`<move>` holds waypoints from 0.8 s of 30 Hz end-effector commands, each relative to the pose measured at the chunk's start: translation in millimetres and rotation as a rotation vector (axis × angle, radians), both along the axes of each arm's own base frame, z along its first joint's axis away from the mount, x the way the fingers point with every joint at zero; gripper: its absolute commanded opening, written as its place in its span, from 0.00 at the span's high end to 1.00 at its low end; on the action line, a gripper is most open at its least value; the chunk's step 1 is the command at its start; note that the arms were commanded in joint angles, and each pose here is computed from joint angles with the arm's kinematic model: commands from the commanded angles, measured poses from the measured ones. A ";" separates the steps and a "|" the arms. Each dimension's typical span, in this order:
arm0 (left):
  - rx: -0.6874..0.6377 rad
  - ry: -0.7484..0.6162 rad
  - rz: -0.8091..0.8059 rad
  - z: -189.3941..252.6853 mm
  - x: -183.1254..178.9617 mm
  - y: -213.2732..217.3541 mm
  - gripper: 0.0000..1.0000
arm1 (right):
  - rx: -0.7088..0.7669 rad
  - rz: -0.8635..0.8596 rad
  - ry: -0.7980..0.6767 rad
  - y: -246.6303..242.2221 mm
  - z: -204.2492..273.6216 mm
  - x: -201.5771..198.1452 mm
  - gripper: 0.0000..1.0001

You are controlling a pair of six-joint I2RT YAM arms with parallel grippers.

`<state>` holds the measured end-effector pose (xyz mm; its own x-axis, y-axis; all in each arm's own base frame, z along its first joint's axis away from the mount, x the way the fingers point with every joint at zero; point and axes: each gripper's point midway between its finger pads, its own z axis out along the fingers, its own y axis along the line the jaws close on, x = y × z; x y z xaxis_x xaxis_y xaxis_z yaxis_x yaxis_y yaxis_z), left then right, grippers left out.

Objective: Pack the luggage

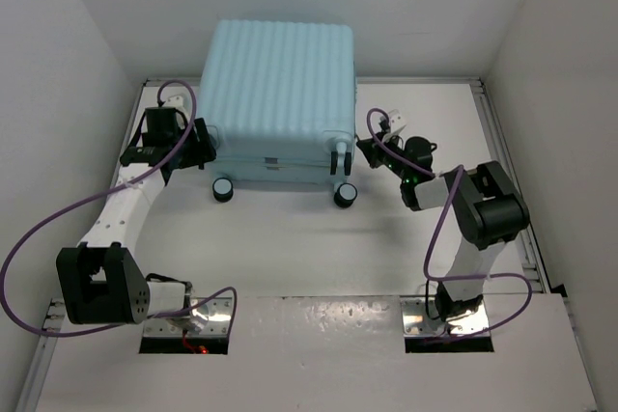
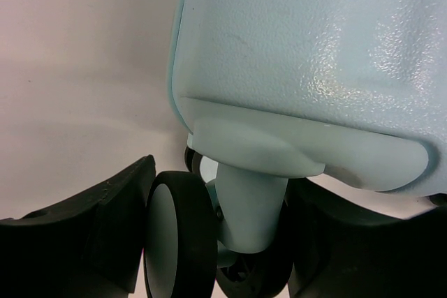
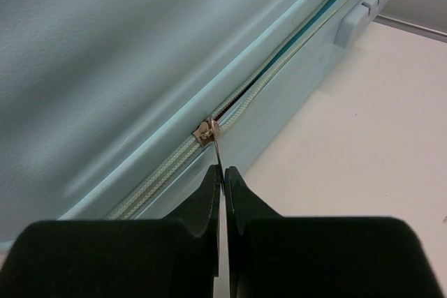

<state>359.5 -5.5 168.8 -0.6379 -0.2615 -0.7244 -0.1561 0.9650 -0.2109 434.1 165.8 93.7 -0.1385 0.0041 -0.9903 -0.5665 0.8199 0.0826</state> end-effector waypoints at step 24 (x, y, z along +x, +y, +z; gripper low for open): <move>0.183 0.317 0.244 -71.3 -32.0 77.0 0.97 | 0.153 -0.391 -0.316 -38.2 77.5 204.2 1.00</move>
<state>367.6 6.1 158.4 -0.6792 -0.2518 -0.6894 -0.1808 0.9678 -0.1754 604.2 155.1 96.9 -0.0061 0.0860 -0.9963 -0.3393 0.9370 0.0830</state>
